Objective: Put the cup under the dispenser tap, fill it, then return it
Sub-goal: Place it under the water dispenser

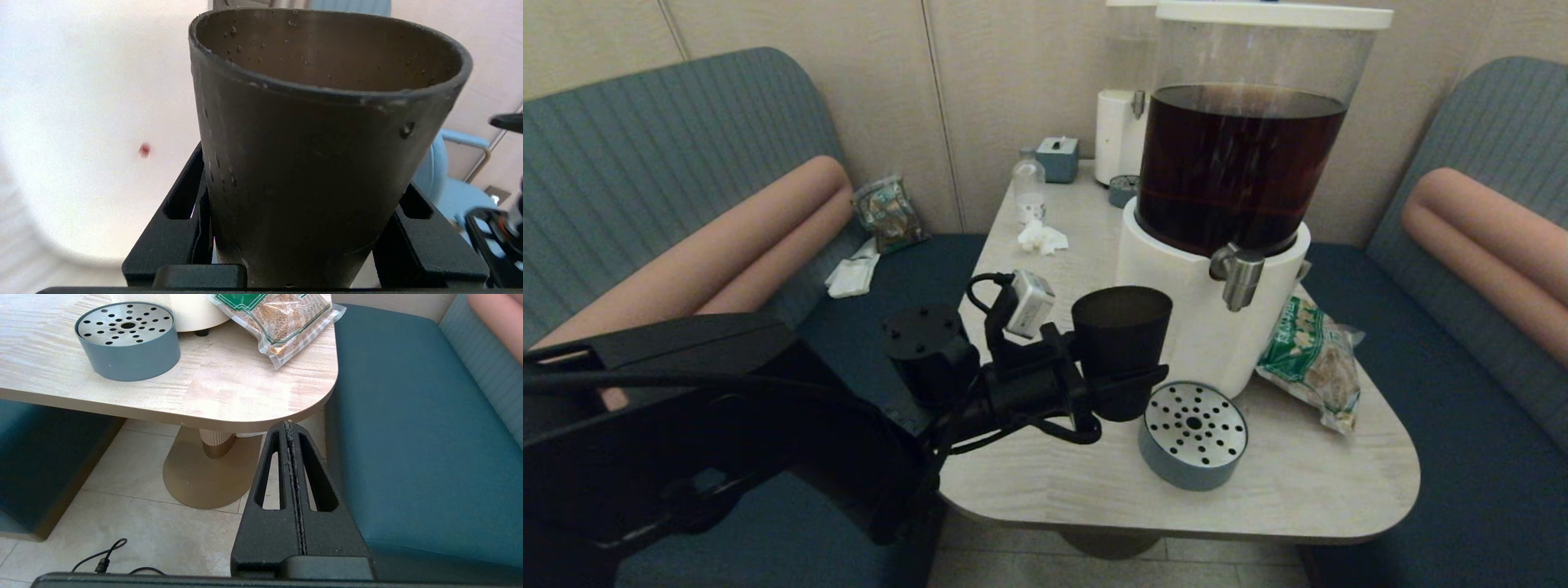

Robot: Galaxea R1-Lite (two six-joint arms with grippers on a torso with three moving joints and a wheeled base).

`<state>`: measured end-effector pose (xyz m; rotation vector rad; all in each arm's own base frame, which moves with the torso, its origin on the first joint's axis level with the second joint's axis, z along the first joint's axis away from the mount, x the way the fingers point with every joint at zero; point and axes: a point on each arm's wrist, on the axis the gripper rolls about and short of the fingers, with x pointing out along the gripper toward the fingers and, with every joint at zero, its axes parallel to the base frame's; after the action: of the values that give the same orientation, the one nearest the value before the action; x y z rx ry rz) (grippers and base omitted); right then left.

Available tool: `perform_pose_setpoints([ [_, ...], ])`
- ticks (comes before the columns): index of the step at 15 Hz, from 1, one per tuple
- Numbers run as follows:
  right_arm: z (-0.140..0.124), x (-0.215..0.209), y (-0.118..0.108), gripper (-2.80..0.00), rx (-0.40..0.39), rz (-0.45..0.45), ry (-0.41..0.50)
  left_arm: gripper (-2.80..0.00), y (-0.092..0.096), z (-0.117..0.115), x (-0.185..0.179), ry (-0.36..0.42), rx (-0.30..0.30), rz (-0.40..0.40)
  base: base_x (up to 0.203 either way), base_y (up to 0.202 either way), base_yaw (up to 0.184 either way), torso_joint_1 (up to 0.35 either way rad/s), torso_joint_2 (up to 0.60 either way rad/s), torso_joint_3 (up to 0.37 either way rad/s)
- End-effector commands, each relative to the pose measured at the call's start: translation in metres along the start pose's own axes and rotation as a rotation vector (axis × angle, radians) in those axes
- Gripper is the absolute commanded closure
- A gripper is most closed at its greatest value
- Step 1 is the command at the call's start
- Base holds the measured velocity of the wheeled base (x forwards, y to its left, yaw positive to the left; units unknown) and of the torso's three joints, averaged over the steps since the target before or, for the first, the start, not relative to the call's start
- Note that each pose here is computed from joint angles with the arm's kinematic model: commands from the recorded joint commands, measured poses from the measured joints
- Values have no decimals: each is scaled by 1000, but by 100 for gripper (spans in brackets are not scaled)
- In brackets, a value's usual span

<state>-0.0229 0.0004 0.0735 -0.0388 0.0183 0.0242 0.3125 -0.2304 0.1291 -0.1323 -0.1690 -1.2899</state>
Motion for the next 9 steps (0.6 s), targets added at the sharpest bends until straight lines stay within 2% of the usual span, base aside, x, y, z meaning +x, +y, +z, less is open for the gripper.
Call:
perform_pose_setpoints([
  [1, 0, 0, 0, 0, -1, 1, 3, 0, 11, -28, 22, -1, -20, -23, 0, 0, 0, 0, 0, 0],
  [5, 0, 0, 0, 0, -1, 1, 1, 0, 22, -56, 43, -12, -31, -41, 0, 0, 0, 0, 0, 0],
  [9, 0, 0, 0, 0, -1, 1, 2, 0, 27, -71, 59, -34, -37, -59, 0, 0, 0, 0, 0, 0],
])
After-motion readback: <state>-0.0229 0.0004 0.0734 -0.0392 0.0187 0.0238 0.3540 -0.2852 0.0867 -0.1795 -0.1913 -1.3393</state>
